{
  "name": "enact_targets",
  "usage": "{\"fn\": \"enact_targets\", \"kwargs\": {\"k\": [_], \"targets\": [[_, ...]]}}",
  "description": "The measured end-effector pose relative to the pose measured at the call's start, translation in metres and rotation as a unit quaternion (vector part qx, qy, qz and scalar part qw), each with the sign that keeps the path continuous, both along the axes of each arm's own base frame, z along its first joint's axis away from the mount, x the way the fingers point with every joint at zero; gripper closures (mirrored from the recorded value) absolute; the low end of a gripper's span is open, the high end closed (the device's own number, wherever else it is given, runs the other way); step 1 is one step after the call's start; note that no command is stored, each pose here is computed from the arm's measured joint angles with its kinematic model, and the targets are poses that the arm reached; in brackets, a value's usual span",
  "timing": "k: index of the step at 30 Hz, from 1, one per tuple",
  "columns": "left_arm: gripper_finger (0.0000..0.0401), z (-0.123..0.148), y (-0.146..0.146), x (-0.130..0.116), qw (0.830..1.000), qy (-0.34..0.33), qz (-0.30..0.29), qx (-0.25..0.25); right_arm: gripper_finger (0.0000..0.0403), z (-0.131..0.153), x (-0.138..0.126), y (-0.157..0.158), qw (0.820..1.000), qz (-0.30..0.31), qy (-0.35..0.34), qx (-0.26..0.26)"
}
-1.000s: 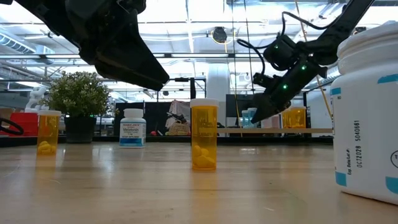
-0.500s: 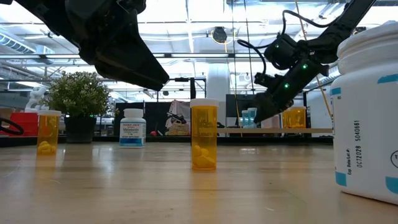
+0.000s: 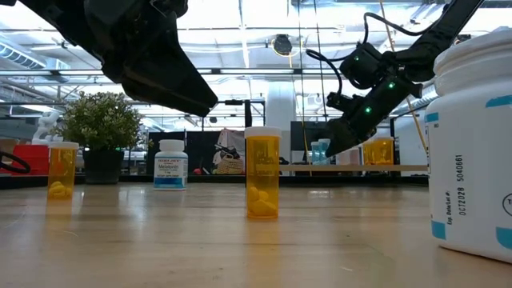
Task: Pick and place medicine bottles onto shelf by color
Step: Put the blue pill bottle on the shelf aligned with the other blue pill bottle
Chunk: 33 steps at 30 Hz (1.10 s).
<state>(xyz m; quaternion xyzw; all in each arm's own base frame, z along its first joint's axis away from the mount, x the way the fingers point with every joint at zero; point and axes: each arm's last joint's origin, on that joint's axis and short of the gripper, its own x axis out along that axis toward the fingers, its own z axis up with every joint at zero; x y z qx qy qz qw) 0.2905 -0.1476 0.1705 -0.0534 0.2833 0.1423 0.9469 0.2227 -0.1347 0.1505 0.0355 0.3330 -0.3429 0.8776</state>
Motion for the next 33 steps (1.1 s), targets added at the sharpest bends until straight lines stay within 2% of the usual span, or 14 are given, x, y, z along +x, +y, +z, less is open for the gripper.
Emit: {"fn": "enact_targets", "kwargs": {"k": [33], "targets": [[0.0173, 0.0000, 0.0001, 0.0000, 1.000, 0.000, 0.001, 0.001, 0.0353, 0.0022, -0.0017, -0.0056, 1.000, -0.007, 0.003, -0.024]]}}
